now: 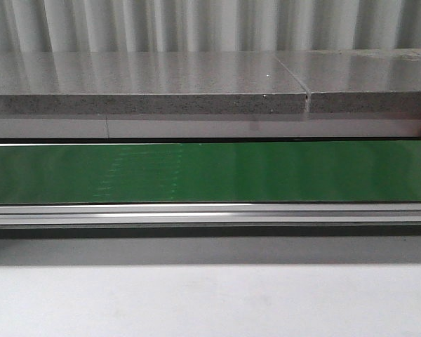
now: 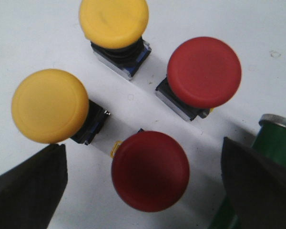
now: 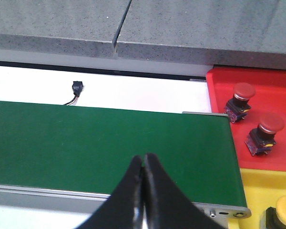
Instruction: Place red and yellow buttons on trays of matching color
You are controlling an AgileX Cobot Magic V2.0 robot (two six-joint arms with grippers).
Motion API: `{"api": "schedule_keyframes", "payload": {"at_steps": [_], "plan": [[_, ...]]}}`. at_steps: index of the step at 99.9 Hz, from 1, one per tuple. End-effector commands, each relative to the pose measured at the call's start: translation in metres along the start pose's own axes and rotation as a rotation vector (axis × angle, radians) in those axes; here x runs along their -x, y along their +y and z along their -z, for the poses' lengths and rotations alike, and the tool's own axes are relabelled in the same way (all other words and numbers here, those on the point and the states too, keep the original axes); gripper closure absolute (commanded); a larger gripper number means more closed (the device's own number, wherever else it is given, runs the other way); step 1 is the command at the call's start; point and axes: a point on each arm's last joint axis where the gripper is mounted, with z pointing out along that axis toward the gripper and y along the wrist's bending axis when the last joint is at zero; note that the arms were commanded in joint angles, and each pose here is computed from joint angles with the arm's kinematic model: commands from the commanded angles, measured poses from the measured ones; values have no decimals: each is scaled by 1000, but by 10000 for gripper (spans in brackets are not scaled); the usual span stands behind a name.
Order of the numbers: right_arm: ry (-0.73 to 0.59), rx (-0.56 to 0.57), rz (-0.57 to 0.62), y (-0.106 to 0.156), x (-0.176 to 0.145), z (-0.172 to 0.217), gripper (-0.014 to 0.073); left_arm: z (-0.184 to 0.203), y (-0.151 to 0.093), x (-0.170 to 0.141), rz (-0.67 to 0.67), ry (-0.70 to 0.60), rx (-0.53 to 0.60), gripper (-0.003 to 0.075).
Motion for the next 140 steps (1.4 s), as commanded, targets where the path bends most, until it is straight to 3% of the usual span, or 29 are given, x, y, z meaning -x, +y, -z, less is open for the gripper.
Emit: {"api": "schedule_keyframes", "payload": {"at_steps": [1, 8, 15, 41, 54, 71, 102, 116, 140], "plan": [[-87, -18, 5, -1, 13, 4, 664, 15, -2, 16, 17, -93, -34, 103], [-87, -18, 5, -1, 13, 4, 664, 13, -2, 15, 16, -87, -32, 125], [-87, -18, 5, -1, 13, 4, 664, 11, -3, 15, 27, -80, -37, 193], [-87, -18, 5, -1, 13, 4, 664, 11, -3, 14, 31, -72, -35, 595], [-87, -18, 5, -1, 13, 4, 664, 14, -2, 13, 34, -62, -29, 743], [-87, -18, 5, -1, 13, 4, 664, 36, -1, 17, 39, -99, -35, 741], [-87, -18, 5, -1, 13, 4, 664, 121, -20, 20, -77, -277, -131, 741], [-87, -18, 5, -1, 13, 4, 664, 137, -33, 7, -137, -232, -138, 741], [-87, -18, 5, -1, 13, 4, 664, 129, -48, -15, -200, -160, -152, 741]]}}
